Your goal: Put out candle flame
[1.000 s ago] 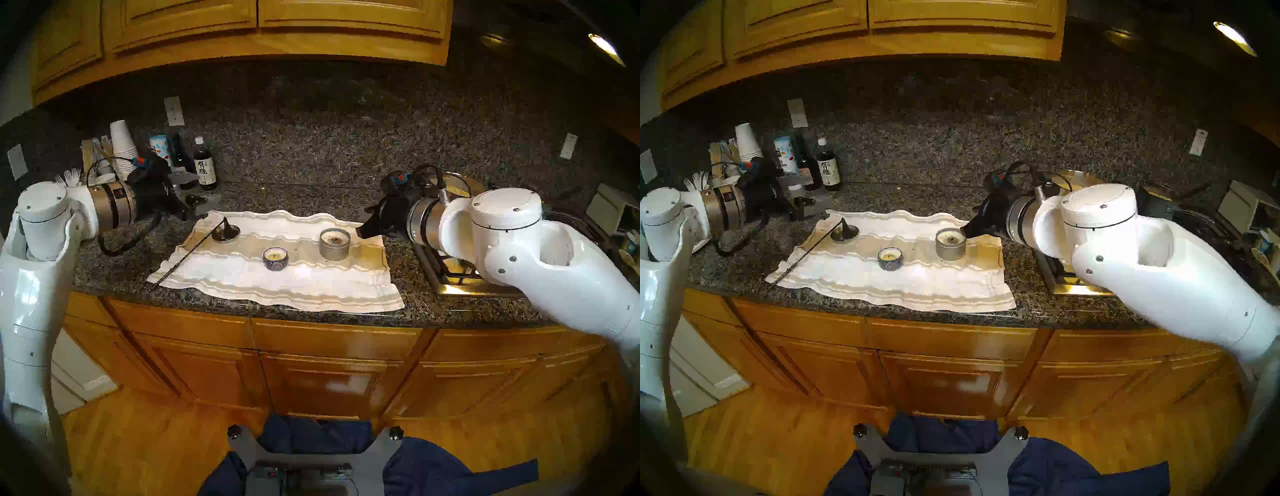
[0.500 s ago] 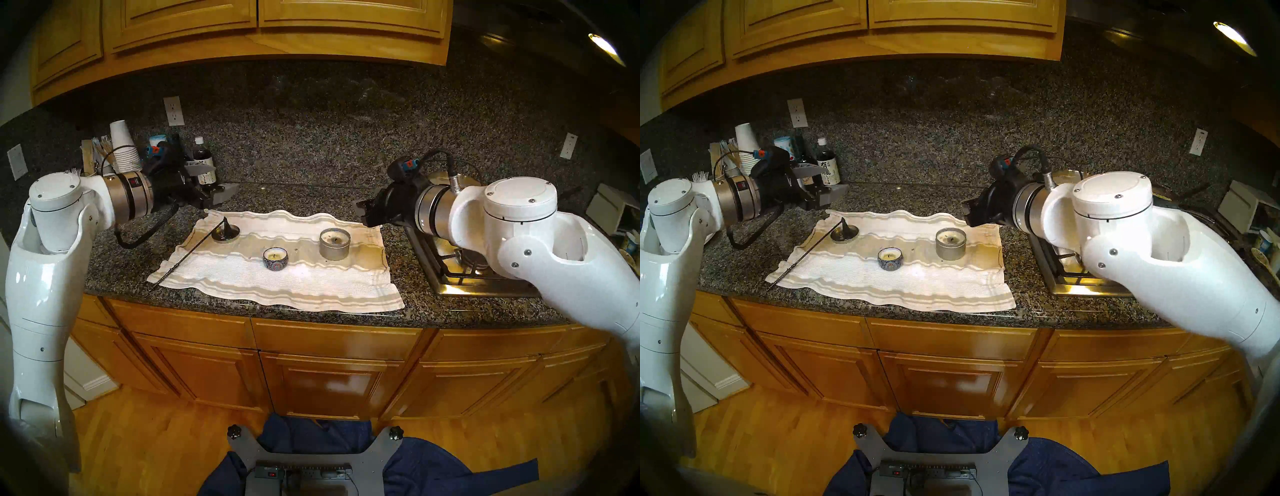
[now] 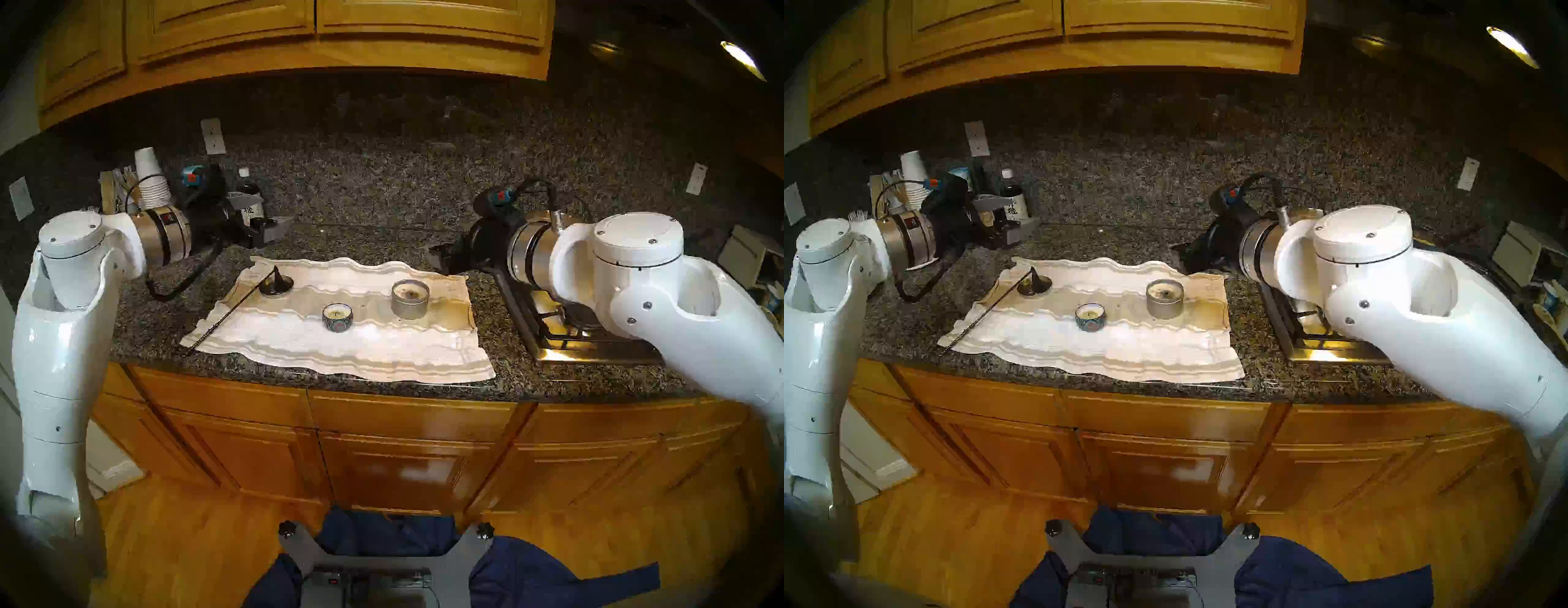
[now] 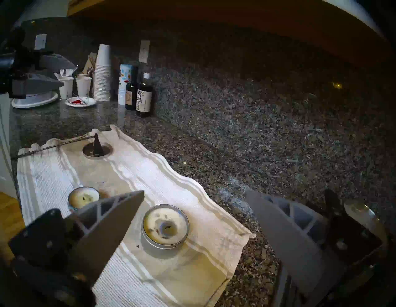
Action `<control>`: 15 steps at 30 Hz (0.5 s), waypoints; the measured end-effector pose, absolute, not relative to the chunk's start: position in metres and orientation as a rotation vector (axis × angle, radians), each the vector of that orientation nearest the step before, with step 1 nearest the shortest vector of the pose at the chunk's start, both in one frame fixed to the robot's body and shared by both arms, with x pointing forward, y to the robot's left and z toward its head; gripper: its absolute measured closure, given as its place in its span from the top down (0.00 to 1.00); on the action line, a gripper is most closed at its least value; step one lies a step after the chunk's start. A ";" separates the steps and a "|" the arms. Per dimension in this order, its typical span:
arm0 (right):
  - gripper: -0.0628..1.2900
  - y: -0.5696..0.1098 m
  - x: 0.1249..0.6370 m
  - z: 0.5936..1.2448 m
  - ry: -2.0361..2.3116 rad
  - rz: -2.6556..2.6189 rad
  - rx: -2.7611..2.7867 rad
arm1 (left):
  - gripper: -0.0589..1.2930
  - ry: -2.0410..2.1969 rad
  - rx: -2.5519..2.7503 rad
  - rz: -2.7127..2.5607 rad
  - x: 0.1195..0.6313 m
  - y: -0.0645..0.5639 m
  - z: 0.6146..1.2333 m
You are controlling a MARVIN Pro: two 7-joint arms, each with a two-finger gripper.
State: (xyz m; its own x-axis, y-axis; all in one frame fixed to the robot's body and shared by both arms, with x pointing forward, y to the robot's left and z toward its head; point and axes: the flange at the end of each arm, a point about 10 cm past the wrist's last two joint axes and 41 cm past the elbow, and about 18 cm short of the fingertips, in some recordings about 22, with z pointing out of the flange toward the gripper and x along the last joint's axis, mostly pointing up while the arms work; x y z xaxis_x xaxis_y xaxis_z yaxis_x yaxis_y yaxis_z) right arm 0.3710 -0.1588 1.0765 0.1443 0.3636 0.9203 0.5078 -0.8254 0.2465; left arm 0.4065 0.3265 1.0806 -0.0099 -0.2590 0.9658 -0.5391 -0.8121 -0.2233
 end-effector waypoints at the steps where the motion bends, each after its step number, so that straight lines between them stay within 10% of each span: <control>1: 0.94 -0.159 0.371 1.077 -0.874 -1.775 -2.279 | 0.94 -0.839 2.046 1.917 0.407 0.326 1.080; 15: 0.94 -0.158 0.371 1.078 -0.875 -1.777 -2.277 | 0.94 -0.818 2.046 1.932 0.408 0.326 1.080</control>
State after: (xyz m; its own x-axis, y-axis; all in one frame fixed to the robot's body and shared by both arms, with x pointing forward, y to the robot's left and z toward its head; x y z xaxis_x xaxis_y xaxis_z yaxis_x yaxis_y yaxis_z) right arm 0.3712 -0.1580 1.0783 0.1417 0.3632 0.9209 0.5089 -0.8246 0.2470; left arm 0.4080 0.3263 1.0799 -0.0137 -0.2472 0.9689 -0.5237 -0.8237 -0.2175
